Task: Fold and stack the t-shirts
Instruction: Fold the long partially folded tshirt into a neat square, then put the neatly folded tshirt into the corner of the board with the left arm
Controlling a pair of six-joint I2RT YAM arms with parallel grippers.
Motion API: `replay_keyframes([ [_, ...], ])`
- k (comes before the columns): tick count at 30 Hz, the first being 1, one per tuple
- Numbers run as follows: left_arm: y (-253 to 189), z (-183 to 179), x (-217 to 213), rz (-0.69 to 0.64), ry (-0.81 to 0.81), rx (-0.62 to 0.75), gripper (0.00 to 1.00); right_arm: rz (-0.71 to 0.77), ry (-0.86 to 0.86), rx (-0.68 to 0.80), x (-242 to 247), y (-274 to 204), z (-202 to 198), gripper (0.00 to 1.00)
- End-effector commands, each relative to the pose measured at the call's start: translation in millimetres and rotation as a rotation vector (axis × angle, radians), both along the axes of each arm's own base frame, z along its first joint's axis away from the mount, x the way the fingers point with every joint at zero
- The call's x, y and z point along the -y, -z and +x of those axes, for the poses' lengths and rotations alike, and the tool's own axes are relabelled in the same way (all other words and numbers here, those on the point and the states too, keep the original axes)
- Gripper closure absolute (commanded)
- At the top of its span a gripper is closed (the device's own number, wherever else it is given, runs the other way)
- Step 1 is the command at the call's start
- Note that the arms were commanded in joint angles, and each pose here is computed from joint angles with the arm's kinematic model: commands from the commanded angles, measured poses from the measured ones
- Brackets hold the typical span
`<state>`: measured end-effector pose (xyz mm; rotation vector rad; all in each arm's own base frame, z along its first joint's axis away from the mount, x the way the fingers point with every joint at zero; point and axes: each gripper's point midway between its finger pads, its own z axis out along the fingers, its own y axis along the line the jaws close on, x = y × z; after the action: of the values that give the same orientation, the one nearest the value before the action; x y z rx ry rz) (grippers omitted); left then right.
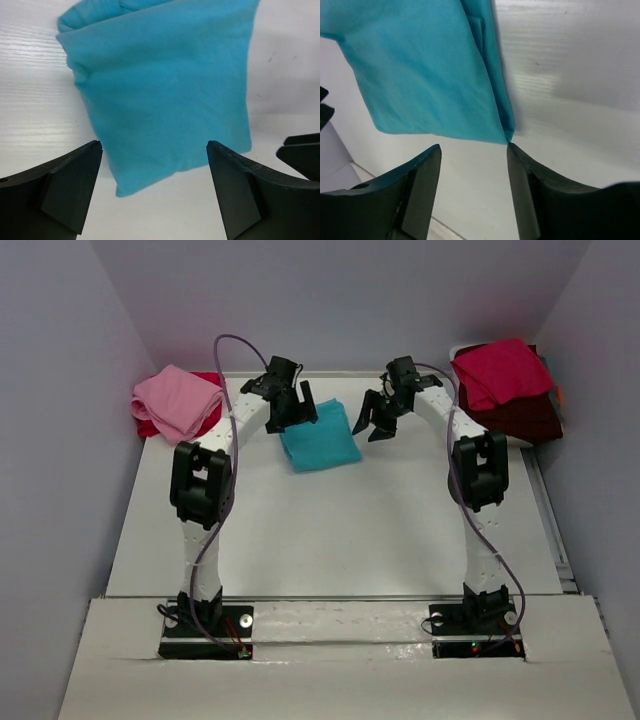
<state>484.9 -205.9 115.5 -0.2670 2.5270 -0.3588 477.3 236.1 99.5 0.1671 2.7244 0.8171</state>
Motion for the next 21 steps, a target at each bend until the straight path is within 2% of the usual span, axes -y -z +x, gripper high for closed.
replay_keyframes([
  [1,-54,-18,14,-0.038,0.061,0.080,0.01,0.073,-0.016,0.068,-3,-40,-7,0.46],
  [4,-59,-21,23,-0.066,0.090,0.093,0.02,0.089,-0.024,0.049,-5,-38,-11,0.62],
  [9,-35,-14,35,-0.075,0.133,0.038,0.03,0.125,-0.034,0.010,-11,-30,-13,0.77],
  [15,-6,-4,40,-0.051,0.154,-0.016,0.03,0.145,-0.068,-0.051,-21,-12,-15,0.84],
  [21,21,17,35,-0.038,0.130,-0.055,0.03,0.176,-0.098,-0.093,-34,3,-13,0.86],
])
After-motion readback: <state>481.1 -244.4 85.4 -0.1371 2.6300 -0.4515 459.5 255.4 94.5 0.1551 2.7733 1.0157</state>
